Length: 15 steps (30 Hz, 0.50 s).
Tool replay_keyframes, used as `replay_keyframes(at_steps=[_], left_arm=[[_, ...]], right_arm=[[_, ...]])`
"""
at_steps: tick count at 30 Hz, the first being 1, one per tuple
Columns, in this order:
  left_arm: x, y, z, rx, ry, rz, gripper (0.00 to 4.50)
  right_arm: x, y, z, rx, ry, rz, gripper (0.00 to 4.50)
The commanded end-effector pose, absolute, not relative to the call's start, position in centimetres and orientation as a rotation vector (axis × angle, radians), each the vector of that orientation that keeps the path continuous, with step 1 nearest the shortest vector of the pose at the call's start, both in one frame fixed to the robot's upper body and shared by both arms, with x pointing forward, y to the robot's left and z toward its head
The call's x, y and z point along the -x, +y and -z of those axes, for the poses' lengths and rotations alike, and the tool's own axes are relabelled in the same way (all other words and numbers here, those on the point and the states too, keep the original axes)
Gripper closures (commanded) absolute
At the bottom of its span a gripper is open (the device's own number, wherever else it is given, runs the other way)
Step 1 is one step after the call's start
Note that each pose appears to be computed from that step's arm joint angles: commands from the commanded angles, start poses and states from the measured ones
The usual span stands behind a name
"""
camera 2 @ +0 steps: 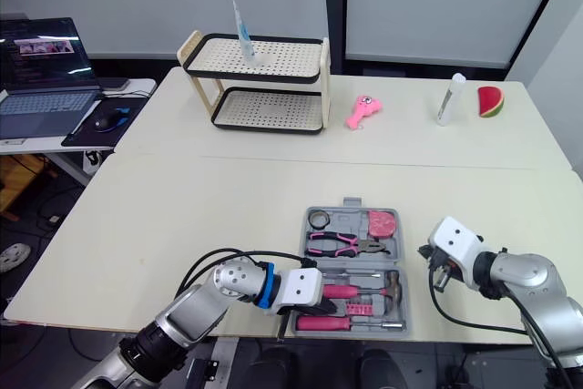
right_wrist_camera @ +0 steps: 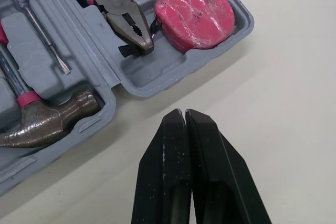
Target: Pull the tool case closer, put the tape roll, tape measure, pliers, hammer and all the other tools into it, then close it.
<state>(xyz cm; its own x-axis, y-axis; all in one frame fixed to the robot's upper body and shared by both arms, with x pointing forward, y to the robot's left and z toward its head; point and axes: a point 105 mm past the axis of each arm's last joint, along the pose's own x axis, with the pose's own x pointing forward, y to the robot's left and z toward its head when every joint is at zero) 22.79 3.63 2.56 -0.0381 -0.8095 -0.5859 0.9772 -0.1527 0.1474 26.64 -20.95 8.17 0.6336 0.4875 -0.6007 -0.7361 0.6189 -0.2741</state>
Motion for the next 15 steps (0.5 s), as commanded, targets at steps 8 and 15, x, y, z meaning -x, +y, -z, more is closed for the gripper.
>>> replay_keyframes(at_steps=[8,15], left_arm=[[-22.6,4.0,-0.8,-0.695,0.426,1.604,4.5],[-22.2,4.1,-0.5,-0.695,0.442,1.611,4.5]], right_arm=[[-29.0,-20.4,-10.0,0.103,0.62,-0.696,3.02],[-30.9,-20.4,-9.0,-0.006,0.702,-0.638,1.84]])
